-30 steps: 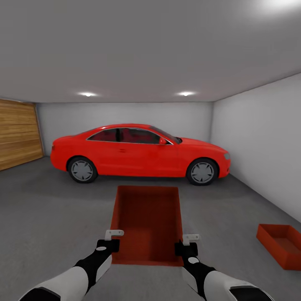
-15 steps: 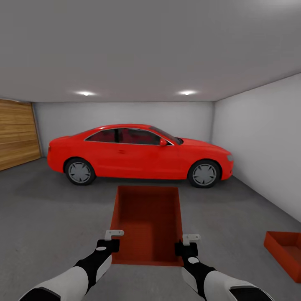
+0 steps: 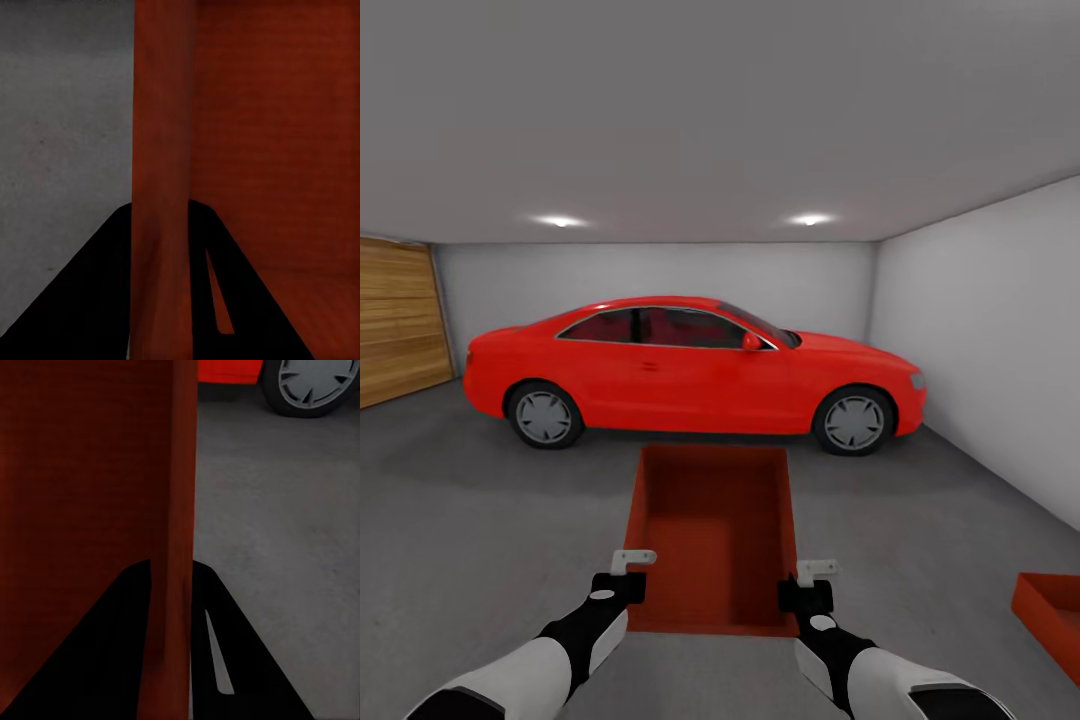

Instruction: Move the two storage containers from the living room to the garage. In the garage, place one container on the floor and stack the other container on top of it (either order is fine).

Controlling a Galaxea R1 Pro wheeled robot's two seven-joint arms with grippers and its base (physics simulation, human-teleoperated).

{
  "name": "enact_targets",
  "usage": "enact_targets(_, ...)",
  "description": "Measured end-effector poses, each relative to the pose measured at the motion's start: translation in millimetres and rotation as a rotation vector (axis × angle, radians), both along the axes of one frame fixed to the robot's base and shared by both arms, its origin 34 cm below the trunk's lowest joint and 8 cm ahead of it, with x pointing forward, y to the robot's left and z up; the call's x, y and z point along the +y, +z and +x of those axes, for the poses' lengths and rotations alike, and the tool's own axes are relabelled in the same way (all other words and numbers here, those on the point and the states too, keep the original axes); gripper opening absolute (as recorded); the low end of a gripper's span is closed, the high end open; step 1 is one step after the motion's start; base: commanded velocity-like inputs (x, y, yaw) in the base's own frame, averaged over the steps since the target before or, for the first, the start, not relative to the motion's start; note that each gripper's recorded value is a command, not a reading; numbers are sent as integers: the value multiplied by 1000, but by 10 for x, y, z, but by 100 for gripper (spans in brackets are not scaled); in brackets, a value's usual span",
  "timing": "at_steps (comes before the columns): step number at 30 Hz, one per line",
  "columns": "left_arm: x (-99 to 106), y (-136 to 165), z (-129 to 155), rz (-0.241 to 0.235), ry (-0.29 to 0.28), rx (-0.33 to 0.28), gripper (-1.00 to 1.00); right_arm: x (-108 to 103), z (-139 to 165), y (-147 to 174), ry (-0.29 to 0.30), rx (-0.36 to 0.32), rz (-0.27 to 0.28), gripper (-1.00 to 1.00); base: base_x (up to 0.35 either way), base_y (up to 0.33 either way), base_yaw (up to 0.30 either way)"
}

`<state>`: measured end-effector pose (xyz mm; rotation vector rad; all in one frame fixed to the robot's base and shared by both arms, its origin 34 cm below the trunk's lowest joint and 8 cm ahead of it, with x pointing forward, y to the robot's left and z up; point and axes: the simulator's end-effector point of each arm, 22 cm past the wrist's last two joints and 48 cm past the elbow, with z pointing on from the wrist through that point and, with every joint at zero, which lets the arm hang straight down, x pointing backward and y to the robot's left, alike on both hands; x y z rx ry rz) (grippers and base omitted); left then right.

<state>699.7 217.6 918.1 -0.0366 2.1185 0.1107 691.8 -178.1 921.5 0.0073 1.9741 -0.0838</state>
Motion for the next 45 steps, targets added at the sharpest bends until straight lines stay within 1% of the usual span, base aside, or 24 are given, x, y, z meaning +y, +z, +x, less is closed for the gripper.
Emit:
enact_targets(11, -1, 0, 0, 0, 0, 0, -100, 0, -1, -1, 0, 0, 0, -100, 322, 0, -25)
enact_targets(45, 1, -3, -1, 1, -1, 1, -100, 2, -9, -10, -3, 1, 2, -100, 322, 94, -276)
